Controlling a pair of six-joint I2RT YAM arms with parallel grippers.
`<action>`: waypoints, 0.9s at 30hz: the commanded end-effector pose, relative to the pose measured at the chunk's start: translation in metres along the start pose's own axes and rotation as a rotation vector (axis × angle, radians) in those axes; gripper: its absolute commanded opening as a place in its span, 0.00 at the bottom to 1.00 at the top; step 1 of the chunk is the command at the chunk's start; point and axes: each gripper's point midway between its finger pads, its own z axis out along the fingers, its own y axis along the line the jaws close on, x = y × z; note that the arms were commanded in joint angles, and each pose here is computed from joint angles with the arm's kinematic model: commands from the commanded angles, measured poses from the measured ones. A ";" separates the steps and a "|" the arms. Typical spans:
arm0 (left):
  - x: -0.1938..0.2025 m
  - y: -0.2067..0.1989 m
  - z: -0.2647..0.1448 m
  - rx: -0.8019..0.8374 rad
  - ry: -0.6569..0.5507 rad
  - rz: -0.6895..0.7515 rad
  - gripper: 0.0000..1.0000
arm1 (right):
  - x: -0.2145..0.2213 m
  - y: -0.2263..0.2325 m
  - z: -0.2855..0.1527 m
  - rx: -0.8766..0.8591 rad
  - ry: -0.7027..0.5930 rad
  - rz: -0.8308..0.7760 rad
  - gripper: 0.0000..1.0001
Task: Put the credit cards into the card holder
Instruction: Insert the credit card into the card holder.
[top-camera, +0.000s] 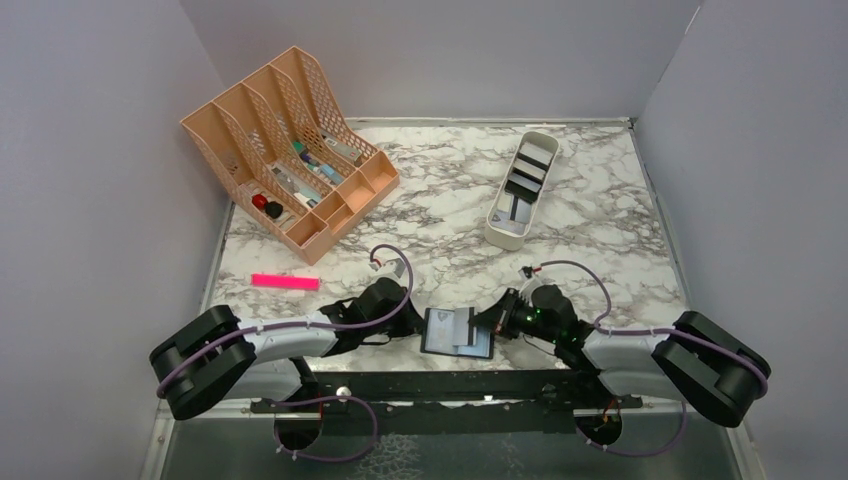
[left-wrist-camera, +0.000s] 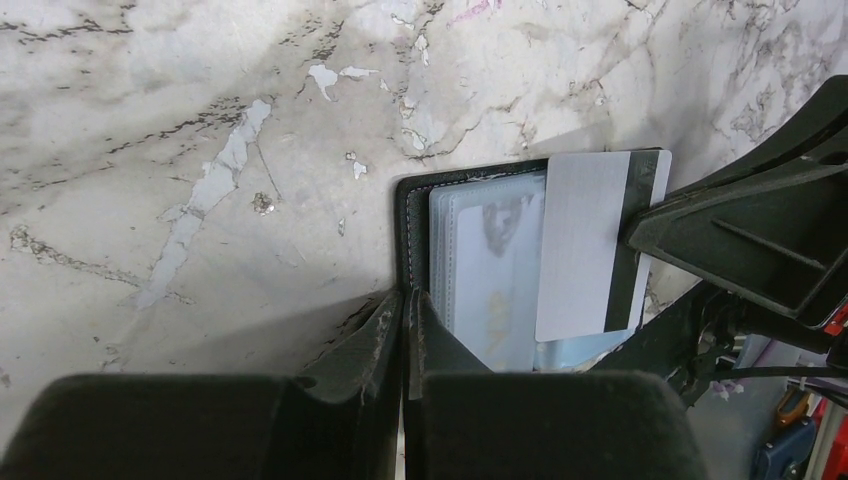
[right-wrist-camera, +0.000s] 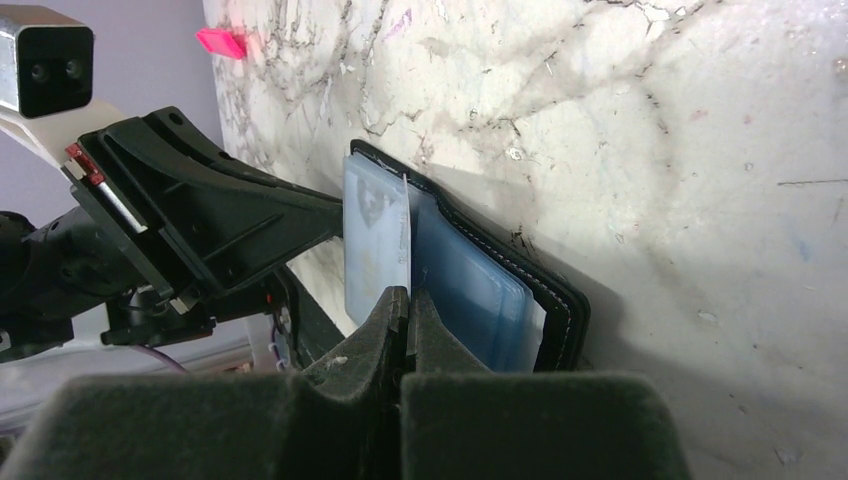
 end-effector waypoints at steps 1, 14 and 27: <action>0.026 0.051 0.000 -0.178 0.066 0.029 0.06 | 0.006 -0.002 -0.005 -0.006 0.012 0.028 0.01; 0.029 0.057 0.003 -0.203 0.072 0.015 0.04 | 0.018 -0.016 -0.006 0.041 0.044 0.024 0.01; 0.028 0.062 0.002 -0.228 0.065 0.011 0.02 | 0.033 -0.042 -0.016 0.140 0.080 0.064 0.01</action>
